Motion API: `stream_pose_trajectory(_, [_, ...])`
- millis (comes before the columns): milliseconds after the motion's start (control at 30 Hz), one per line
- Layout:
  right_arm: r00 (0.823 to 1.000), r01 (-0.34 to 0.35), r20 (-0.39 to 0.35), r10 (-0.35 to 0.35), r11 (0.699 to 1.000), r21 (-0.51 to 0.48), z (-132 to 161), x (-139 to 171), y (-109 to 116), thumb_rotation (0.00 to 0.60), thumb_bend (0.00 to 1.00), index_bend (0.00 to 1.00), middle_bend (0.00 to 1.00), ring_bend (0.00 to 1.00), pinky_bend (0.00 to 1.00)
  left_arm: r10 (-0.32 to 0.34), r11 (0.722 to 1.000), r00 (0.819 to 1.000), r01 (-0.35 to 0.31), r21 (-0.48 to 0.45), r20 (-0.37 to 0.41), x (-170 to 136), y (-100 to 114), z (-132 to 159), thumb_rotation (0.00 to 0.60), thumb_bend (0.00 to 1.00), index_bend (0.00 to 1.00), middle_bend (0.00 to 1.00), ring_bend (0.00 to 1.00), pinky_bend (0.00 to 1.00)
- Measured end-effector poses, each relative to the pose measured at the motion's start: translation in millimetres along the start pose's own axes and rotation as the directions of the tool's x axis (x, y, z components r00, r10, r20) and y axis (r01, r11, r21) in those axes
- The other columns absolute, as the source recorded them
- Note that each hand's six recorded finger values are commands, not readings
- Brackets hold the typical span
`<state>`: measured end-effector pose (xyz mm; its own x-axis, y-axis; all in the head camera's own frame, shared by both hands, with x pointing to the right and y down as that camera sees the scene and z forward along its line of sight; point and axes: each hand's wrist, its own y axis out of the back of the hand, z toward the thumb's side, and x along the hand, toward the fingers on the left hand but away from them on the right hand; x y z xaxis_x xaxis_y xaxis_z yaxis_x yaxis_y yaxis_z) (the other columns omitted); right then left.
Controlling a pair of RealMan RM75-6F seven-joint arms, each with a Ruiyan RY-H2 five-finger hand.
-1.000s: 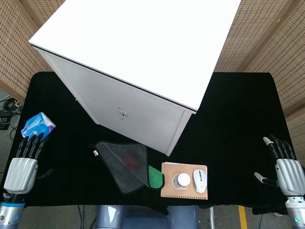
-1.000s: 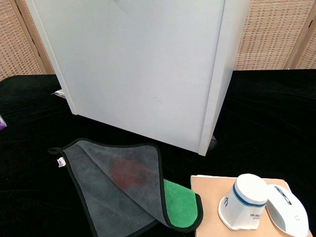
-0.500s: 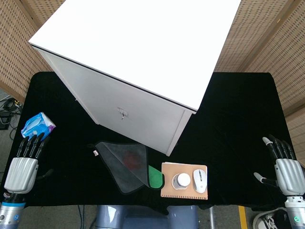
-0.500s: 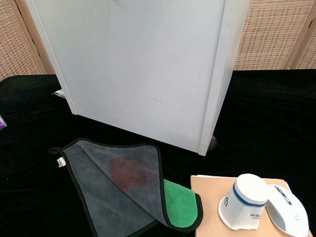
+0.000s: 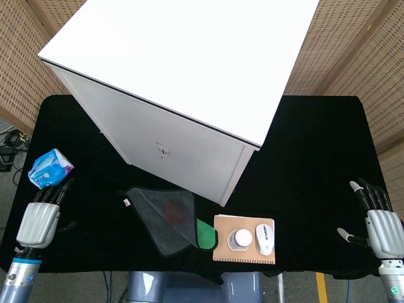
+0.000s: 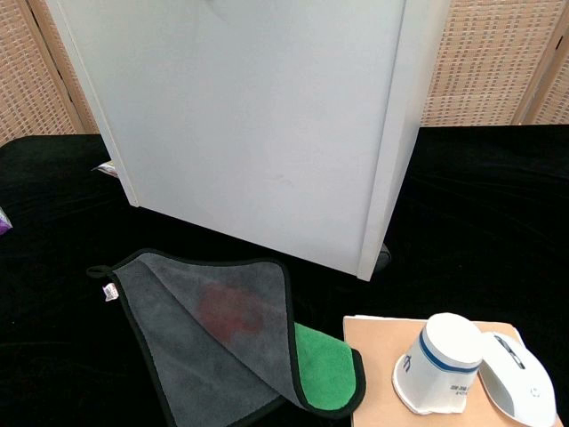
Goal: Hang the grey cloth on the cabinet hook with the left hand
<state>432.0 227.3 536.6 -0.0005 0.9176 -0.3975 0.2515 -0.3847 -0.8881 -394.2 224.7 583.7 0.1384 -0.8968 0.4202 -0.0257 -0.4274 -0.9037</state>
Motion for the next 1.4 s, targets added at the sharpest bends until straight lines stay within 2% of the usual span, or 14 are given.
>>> stream_pose_trajectory(67, [1.000, 0.001, 0.000, -0.001, 1.000, -0.004, 0, 1, 1, 0.600, 0.08, 0.00, 0.00, 0.00, 0.00, -0.033, 0.999, 0.999, 0.033, 0.010, 0.017, 6, -7, 4, 0.600, 0.08, 0.19, 0.60, 0.46, 0.41])
stream_pose_trajectory(167, [1.000, 0.003, -0.001, -0.003, 1.000, -0.008, 0, 1, 2, 0.600, 0.08, 0.00, 0.00, 0.00, 0.00, -0.101, 0.995, 0.994, 0.099, 0.029, 0.049, 18, -23, 12, 0.600, 0.09, 0.25, 0.65, 0.49, 0.43])
stream_pose_trajectory(300, [1.000, 0.005, -0.002, -0.005, 1.000, -0.011, 0, 1, 2, 0.600, 0.08, 0.00, 0.00, 0.00, 0.00, -0.195, 0.979, 0.978, 0.190, 0.071, 0.076, 38, -45, 24, 0.600, 0.09, 0.22, 0.66, 0.50, 0.43])
stream_pose_trajectory(500, [1.000, 0.006, 0.004, -0.006, 1.000, -0.019, -2, 0, 4, 0.600, 0.08, 0.00, 0.00, 0.00, 0.00, -0.280, 0.953, 0.953, 0.263, 0.148, 0.115, 69, -69, 46, 0.600, 0.10, 0.19, 0.65, 0.50, 0.43])
stream_pose_trajectory(733, [1.000, 0.010, 0.006, -0.010, 1.000, -0.024, -3, 0, 5, 0.600, 0.08, 0.00, 0.00, 0.00, 0.00, -0.310, 0.935, 0.939, 0.273, 0.225, 0.147, 95, -83, 68, 0.600, 0.15, 0.19, 0.66, 0.50, 0.43])
stream_pose_trajectory(1100, [1.000, 0.018, 0.008, -0.018, 0.999, -0.036, -5, 0, 8, 0.600, 0.08, 0.00, 0.00, 0.00, 0.00, -0.377, 0.898, 0.910, 0.312, 0.311, 0.175, 116, -99, 99, 0.600, 0.16, 0.23, 0.66, 0.50, 0.43])
stream_pose_trajectory(1267, [1.000, 0.018, 0.007, -0.018, 0.999, -0.038, -5, -1, 8, 0.600, 0.08, 0.00, 0.00, 0.00, 0.00, -0.386, 0.886, 0.905, 0.309, 0.346, 0.179, 119, -106, 110, 0.600, 0.16, 0.20, 0.66, 0.50, 0.43])
stream_pose_trajectory(1400, [1.000, 0.021, 0.007, -0.020, 0.999, -0.040, -5, -1, 8, 0.600, 0.08, 0.00, 0.00, 0.00, 0.00, -0.375, 0.885, 0.910, 0.293, 0.362, 0.179, 122, -112, 116, 0.600, 0.16, 0.19, 0.66, 0.50, 0.43])
